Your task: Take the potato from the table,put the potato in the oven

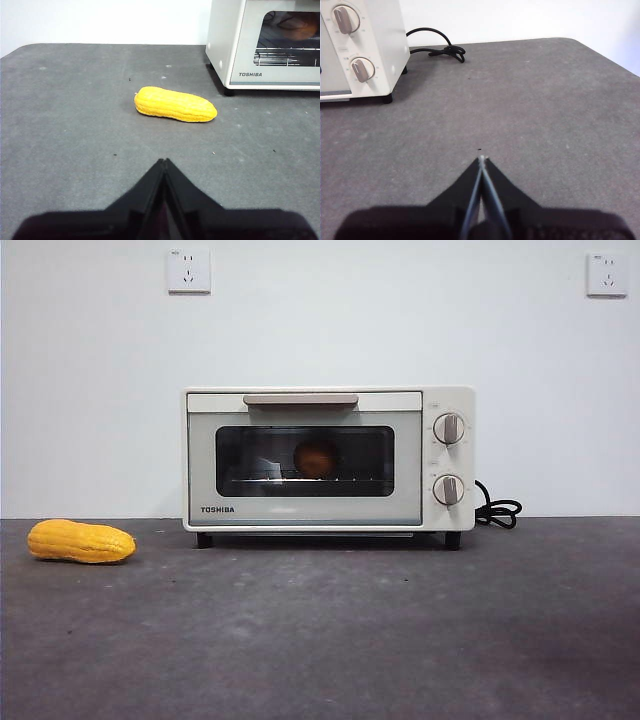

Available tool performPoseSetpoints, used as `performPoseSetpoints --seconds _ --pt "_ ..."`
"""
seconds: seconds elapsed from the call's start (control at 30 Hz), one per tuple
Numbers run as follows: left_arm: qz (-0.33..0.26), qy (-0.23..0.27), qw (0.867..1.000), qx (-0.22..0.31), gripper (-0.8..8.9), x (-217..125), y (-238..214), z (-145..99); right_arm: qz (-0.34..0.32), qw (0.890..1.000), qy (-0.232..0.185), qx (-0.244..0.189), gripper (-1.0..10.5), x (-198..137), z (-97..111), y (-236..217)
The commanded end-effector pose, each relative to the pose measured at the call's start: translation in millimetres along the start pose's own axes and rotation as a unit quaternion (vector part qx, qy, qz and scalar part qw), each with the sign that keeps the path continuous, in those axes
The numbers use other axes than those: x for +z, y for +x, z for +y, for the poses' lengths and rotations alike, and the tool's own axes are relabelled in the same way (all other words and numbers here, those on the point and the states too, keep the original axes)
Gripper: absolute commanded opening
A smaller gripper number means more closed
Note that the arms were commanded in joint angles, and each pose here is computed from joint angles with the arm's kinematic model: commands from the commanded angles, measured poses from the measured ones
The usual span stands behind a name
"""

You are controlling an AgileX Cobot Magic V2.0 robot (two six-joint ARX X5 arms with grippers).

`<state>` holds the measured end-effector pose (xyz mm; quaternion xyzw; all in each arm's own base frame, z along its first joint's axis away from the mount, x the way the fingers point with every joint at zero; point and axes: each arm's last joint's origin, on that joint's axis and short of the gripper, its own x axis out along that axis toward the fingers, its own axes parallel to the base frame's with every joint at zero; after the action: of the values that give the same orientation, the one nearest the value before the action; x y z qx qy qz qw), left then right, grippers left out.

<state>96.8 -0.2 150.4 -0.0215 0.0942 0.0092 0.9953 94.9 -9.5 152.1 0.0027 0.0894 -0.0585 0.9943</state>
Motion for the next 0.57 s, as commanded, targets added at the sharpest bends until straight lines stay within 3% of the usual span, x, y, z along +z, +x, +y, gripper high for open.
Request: performPoseSetpoints --seconds 0.03,0.33,0.57 --pt "0.000 0.000 1.000 0.002 -0.04 -2.2 1.1 0.3 0.001 1.000 0.000 -0.001 0.0 -2.3 0.0 0.8" --pt "0.000 0.000 1.000 0.002 -0.04 -2.2 1.1 0.3 0.000 1.000 0.000 -0.002 0.0 -2.3 0.1 0.8" --pt "0.000 0.000 1.000 0.002 -0.04 -2.2 1.1 0.4 0.000 1.000 -0.006 0.027 0.0 -2.2 5.7 0.5"
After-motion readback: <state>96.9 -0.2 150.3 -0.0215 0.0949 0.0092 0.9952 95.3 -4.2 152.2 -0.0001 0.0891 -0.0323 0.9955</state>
